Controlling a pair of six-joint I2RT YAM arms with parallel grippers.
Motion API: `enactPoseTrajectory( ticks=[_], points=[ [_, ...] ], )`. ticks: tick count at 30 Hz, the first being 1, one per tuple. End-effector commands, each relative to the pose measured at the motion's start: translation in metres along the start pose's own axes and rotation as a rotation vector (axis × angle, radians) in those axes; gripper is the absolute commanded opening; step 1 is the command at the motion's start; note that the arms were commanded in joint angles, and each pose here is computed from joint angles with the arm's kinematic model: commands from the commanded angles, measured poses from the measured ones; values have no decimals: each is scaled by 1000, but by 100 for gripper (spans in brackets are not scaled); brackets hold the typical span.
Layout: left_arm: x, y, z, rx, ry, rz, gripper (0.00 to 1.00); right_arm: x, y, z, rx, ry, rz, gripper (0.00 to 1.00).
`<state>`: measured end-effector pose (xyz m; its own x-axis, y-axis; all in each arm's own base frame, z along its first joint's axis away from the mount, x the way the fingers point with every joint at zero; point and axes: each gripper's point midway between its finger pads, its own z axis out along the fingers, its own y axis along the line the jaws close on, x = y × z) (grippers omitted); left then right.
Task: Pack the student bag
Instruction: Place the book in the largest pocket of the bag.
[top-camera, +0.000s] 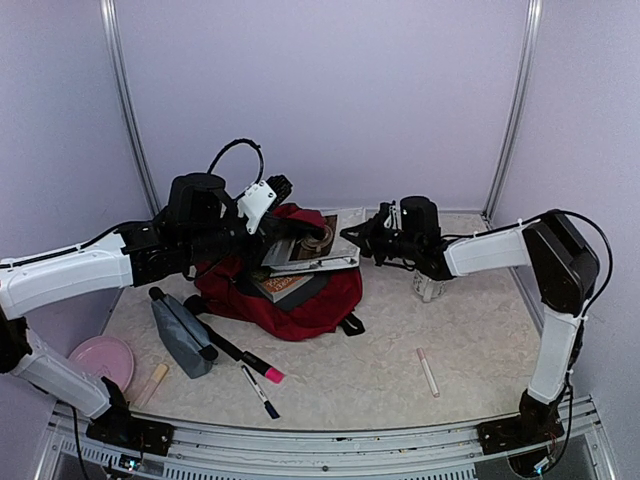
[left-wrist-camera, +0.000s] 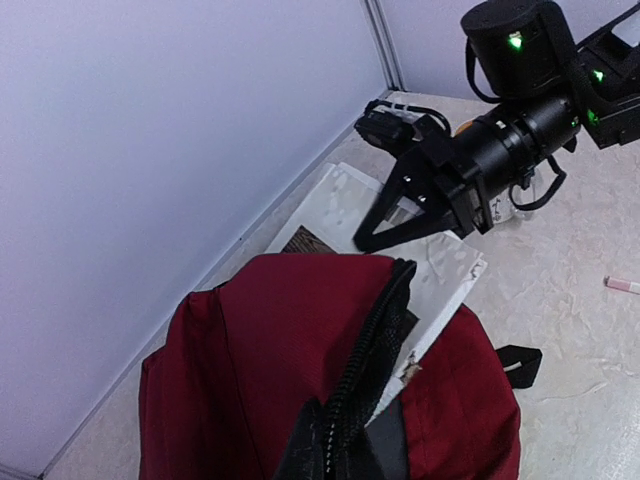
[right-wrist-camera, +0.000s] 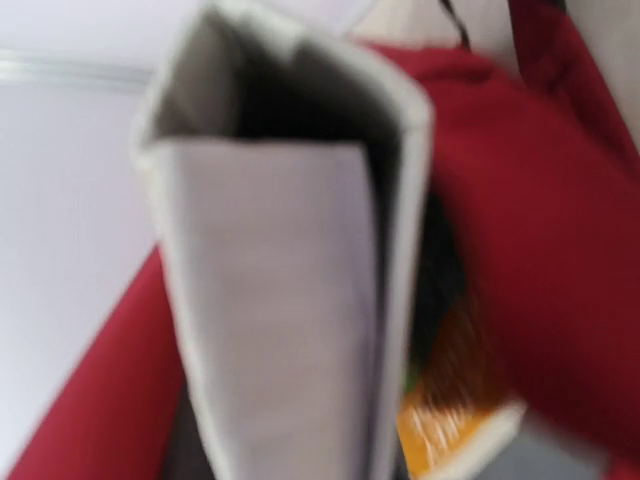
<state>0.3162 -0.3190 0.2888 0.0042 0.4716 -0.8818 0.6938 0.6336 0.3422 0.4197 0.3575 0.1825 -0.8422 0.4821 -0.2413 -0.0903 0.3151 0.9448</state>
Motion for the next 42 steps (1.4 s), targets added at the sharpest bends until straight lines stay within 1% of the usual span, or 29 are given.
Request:
enactPoseTrajectory(
  ticks=[1, 4, 6, 9, 10, 11, 13, 14, 16, 18, 20, 23, 25, 27, 31, 34, 37, 39, 42],
  points=[
    [-23, -9, -4, 71, -97, 16, 0, -31, 26, 22, -58, -218, 66, 0],
    [-44, -10, -2, 90, -166, -11, 0, -21, 30, 49, -7, -275, 37, 0],
    [-58, -10, 2, 97, -200, -12, 0, -11, 22, 65, 11, -291, 73, 0],
    [-68, -9, 10, 106, -217, -15, 0, 3, 8, 82, 17, -339, 138, 1],
    [-68, -9, 13, 110, -216, -15, 0, 7, 7, 87, 28, -354, 128, 2],
    [-68, -9, 14, 113, -214, -16, 0, 12, 7, 94, 46, -353, 103, 5],
    [-63, -6, 17, 105, -205, -22, 0, 29, 6, 111, 86, -307, 60, 20],
    [-61, -2, 17, 97, -201, -33, 0, 37, 7, 116, 89, -282, 49, 33],
    [-57, 6, 16, 75, -194, -59, 0, 51, 5, 117, 98, -242, 50, 46],
    [-51, 14, 16, 51, -187, -86, 0, 55, 0, 110, 124, -232, 20, 58],
    [-46, 21, 15, 32, -180, -105, 0, 56, 1, 101, 155, -212, -46, 65],
    [-40, 27, 13, 17, -170, -116, 0, 67, 5, 85, 176, -131, -188, 75],
    [-36, 28, 12, 14, -163, -118, 0, 78, 5, 71, 200, -64, -255, 82],
    [-31, 30, 12, 6, -154, -126, 0, 83, 12, 50, 206, -29, -314, 89],
    [-25, 29, 11, 5, -141, -132, 0, 93, 5, 15, 254, 36, -413, 90],
    [-21, 28, 9, 7, -137, -142, 0, 96, -8, -5, 330, 82, -479, 89],
    [-18, 26, 7, 14, -133, -152, 0, 84, -27, -23, 427, 79, -524, 86],
    [-14, 24, 7, 17, -125, -154, 0, 78, -36, -27, 468, 101, -554, 84],
    [-8, 22, 5, 19, -111, -165, 0, 72, -53, -24, 537, 154, -590, 85]
  ],
)
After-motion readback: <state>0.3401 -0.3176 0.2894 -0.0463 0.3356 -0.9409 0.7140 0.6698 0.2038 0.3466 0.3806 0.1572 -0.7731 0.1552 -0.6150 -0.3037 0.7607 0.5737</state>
